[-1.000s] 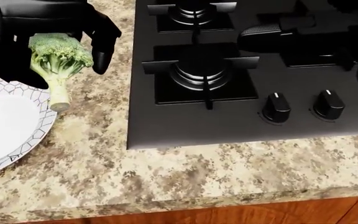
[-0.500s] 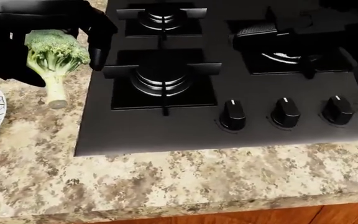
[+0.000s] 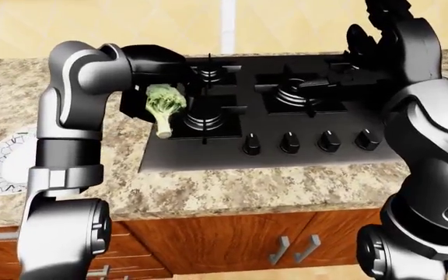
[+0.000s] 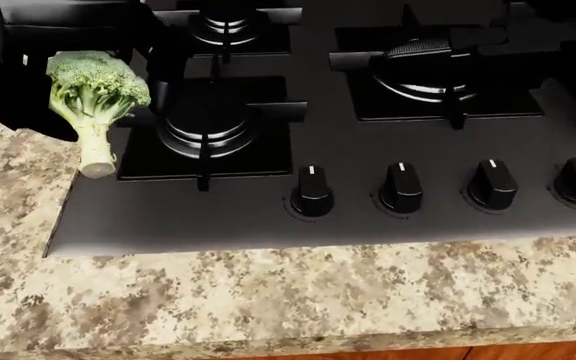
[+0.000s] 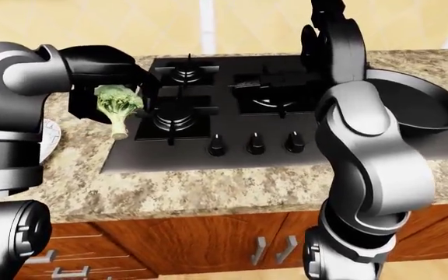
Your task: Pick the broccoli from the plate and place it in the pan.
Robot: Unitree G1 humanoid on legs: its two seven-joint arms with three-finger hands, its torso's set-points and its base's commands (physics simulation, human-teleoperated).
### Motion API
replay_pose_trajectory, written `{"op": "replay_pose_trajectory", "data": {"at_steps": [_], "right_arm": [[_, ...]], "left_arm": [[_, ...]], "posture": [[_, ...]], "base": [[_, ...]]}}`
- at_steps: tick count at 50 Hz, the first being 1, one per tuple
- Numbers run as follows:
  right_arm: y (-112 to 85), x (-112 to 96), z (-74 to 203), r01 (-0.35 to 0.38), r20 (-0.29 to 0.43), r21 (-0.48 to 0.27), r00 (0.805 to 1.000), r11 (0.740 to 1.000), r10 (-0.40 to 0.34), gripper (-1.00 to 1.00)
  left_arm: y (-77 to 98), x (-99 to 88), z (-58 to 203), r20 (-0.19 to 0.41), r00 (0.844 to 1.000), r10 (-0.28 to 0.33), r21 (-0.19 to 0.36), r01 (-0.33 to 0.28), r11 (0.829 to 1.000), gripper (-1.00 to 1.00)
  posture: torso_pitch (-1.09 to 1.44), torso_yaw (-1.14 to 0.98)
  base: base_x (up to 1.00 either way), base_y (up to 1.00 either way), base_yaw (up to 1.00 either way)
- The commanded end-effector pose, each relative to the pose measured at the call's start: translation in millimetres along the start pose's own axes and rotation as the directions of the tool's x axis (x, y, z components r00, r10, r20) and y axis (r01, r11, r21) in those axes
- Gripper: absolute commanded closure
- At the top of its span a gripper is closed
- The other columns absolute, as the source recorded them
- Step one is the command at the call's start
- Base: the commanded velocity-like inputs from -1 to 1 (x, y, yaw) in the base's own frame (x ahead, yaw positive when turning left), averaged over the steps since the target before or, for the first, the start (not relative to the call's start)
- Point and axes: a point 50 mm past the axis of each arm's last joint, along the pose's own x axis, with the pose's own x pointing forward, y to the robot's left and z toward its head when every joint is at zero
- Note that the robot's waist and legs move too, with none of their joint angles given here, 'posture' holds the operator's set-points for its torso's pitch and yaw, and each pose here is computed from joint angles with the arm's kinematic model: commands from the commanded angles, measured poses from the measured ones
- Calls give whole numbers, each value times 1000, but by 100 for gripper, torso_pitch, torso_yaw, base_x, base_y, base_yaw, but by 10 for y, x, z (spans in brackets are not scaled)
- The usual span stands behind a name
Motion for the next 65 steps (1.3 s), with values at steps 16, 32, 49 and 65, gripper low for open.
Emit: {"op": "replay_pose_trajectory", "data": {"at_steps": [16, 32, 49, 65], "right_arm": [[-2, -27, 159, 3, 79, 1, 997, 1000, -3, -100], [-2, -16, 144, 2, 78, 0, 997, 1000, -2, -100], [-2, -27, 158, 3, 80, -2, 997, 1000, -3, -100], [-8, -23, 147, 4, 81, -2, 997, 1000, -4, -100]], "left_arm": [[205, -115, 13, -8, 996, 85, 34, -85, 996, 100], [223, -117, 14, -8, 996, 89, 33, -88, 996, 100], [214, -110, 15, -7, 996, 88, 32, -88, 996, 100], [233, -112, 15, -6, 996, 93, 31, -93, 995, 100]], "posture": [[0, 0], [0, 0], [0, 0], [0, 0]], "base": [[0, -34, 0], [0, -50, 0], [0, -48, 0], [0, -43, 0]]}}
